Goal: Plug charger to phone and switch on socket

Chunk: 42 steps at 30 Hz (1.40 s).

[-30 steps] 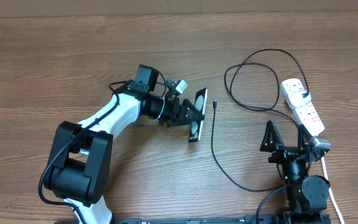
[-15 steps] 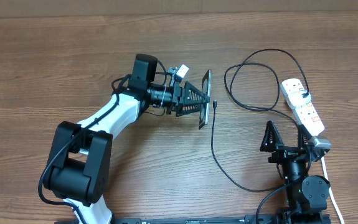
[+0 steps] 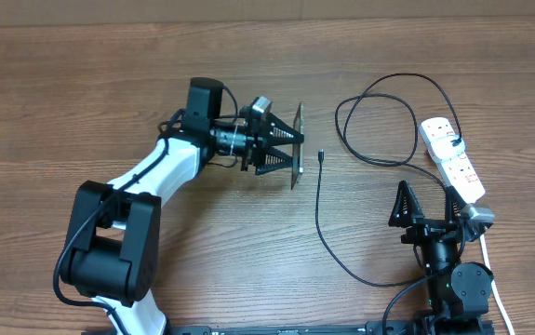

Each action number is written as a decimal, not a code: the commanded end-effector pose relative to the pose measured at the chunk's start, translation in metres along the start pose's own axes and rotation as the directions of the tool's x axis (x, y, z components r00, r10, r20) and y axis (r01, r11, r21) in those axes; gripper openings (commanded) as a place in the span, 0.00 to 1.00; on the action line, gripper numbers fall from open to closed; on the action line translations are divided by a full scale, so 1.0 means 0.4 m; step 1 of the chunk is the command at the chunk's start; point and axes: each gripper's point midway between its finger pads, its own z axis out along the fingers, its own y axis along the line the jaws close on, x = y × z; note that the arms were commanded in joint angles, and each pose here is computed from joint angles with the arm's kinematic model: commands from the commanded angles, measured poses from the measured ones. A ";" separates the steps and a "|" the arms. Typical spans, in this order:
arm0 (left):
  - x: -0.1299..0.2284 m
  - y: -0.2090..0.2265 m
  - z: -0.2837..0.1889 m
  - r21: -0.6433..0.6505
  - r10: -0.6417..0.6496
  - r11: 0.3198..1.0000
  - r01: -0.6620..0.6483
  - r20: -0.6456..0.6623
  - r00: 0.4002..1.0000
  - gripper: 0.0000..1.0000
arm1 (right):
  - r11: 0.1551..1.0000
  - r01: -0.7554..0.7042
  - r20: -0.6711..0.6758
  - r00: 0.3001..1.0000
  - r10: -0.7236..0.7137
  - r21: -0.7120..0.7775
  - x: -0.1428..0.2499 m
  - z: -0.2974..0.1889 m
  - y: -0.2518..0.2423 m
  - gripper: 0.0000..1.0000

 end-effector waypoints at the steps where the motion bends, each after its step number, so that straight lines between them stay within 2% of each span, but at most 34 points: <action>1: -0.005 -0.011 -0.026 0.031 -0.108 0.994 0.109 -0.018 0.994 0.33 | 1.000 0.007 0.002 1.000 -0.007 0.012 0.006 0.001 -0.008 1.00; 9: -0.025 -0.008 -0.050 0.036 -0.220 0.975 0.219 0.018 0.975 0.28 | 1.000 0.007 0.002 1.000 -0.007 0.012 0.006 0.001 -0.008 1.00; 22: -0.030 -0.005 -0.049 0.032 -0.232 0.972 0.231 0.029 0.972 0.25 | 1.000 0.006 0.014 1.000 -0.007 0.014 -0.001 0.001 -0.008 1.00; 27: -0.030 -0.005 -0.049 0.032 -0.232 0.972 0.231 0.030 0.972 0.25 | 0.999 -0.014 0.027 1.000 0.014 -0.029 -0.012 0.001 0.012 1.00; 29: -0.030 -0.005 -0.049 0.032 -0.232 0.972 0.231 0.030 0.972 0.25 | 0.986 -0.109 -0.035 0.994 0.105 -0.126 0.011 -0.003 0.055 1.00; 31: -0.027 -0.007 -0.049 0.034 -0.230 0.973 0.229 0.023 0.973 0.25 | 0.937 -0.234 -0.163 0.967 0.196 -0.260 0.049 -0.020 0.122 1.00; 33: -0.027 -0.008 -0.049 0.035 -0.221 0.975 0.220 0.021 0.975 0.25 | 0.837 -0.349 -0.319 0.921 0.224 -0.422 0.077 -0.063 0.214 1.00; 35: -0.028 -0.012 -0.049 0.038 -0.205 0.978 0.204 0.021 0.979 0.25 | 0.714 -0.477 -0.493 0.845 0.210 -0.513 0.109 -0.125 0.285 1.00; 38: -0.027 -0.013 -0.045 0.037 -0.197 0.980 0.197 0.019 0.980 0.25 | 0.592 -0.578 -0.638 0.758 0.136 -0.561 0.137 -0.200 0.339 1.00; 40: -0.027 -0.015 -0.045 0.037 -0.191 0.981 0.191 0.018 0.981 0.26 | 0.571 -0.603 -0.665 0.736 0.129 -0.557 0.140 -0.213 0.346 1.00; 42: -0.026 -0.020 -0.044 0.041 -0.176 0.984 0.176 0.012 0.984 0.26 | 0.588 -0.592 -0.649 0.747 0.145 -0.551 0.137 -0.202 0.339 1.00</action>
